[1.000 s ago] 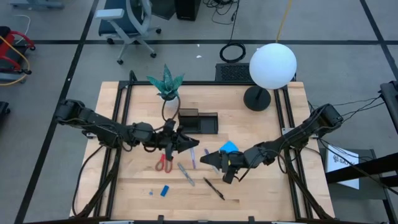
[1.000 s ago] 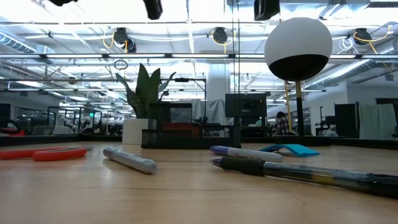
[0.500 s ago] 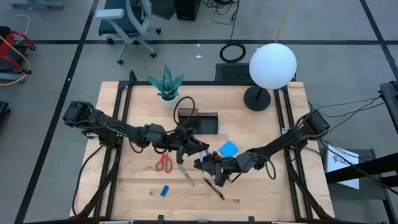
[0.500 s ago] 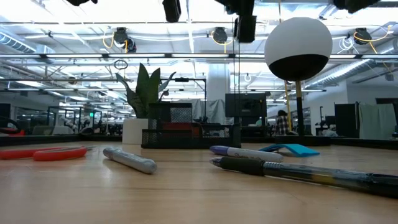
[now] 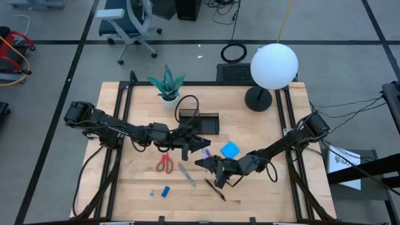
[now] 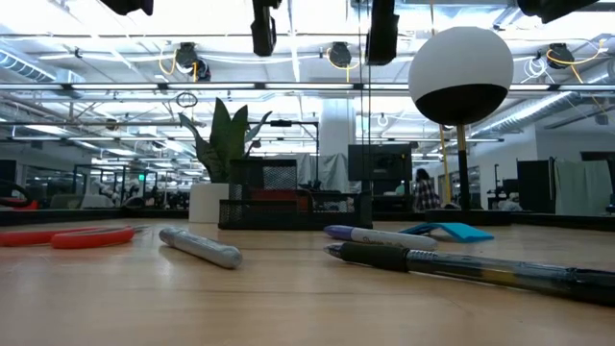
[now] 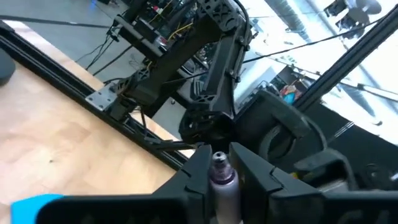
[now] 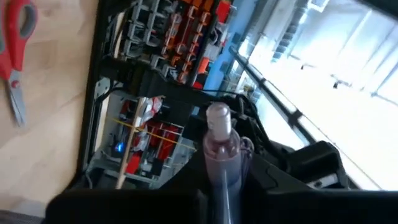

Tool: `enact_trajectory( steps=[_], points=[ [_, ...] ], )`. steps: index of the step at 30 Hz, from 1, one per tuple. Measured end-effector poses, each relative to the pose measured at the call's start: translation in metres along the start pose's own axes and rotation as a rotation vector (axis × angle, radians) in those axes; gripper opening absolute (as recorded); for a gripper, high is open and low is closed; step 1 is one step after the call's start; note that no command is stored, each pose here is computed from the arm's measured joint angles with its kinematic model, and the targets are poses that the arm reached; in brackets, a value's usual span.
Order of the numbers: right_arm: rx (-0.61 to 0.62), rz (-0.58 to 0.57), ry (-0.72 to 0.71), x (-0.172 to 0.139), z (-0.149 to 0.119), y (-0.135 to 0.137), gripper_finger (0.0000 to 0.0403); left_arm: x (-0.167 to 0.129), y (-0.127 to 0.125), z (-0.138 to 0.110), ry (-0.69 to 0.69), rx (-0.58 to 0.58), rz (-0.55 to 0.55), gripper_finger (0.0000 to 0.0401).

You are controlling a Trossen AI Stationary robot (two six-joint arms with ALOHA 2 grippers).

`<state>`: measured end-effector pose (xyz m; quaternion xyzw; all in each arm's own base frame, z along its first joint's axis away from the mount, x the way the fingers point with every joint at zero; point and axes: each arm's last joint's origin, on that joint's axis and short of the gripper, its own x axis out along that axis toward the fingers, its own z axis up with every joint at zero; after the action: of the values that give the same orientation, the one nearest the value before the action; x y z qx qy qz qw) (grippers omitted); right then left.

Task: Pick and place office supplies into organizer
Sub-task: Put the purple pen into the black desk organizer

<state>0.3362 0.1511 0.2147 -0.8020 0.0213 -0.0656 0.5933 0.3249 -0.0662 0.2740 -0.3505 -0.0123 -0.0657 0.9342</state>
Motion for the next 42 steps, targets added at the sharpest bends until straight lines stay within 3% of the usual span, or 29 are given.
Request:
enact_trajectory(
  steps=[5, 13, 20, 24, 31, 38, 42],
  points=[
    [0.102, -0.006, 0.021, -0.002, 0.004, -0.005, 0.0017, 0.000, 0.001, 0.000, 0.006, 0.074, 0.008, 0.0088],
    [0.122, -0.029, 0.115, -0.012, 0.008, -0.019, 0.0015, -0.009, -0.007, 0.013, 0.019, 0.220, -0.047, 0.0151],
    [0.322, -0.065, 0.232, -0.026, -0.008, -0.048, 0.0012, -0.037, -0.030, 0.039, 0.011, 0.362, -0.064, 0.0209],
    [0.499, -0.114, 0.248, -0.033, -0.026, -0.064, 0.0012, -0.057, -0.043, 0.048, -0.001, 0.466, 0.000, 0.0228],
    [0.775, -0.100, 0.269, -0.030, -0.052, -0.064, 0.0012, -0.085, -0.055, 0.052, -0.013, 0.596, 0.194, 0.0234],
    [0.963, -0.055, 0.358, -0.012, -0.081, -0.052, 0.0012, -0.094, -0.057, 0.036, 0.069, 0.704, 0.346, 0.0234],
    [1.084, 0.038, 0.365, 0.001, -0.094, -0.049, 0.0012, -0.096, -0.058, 0.033, 0.064, 0.741, 0.411, 0.0234]
  ],
)
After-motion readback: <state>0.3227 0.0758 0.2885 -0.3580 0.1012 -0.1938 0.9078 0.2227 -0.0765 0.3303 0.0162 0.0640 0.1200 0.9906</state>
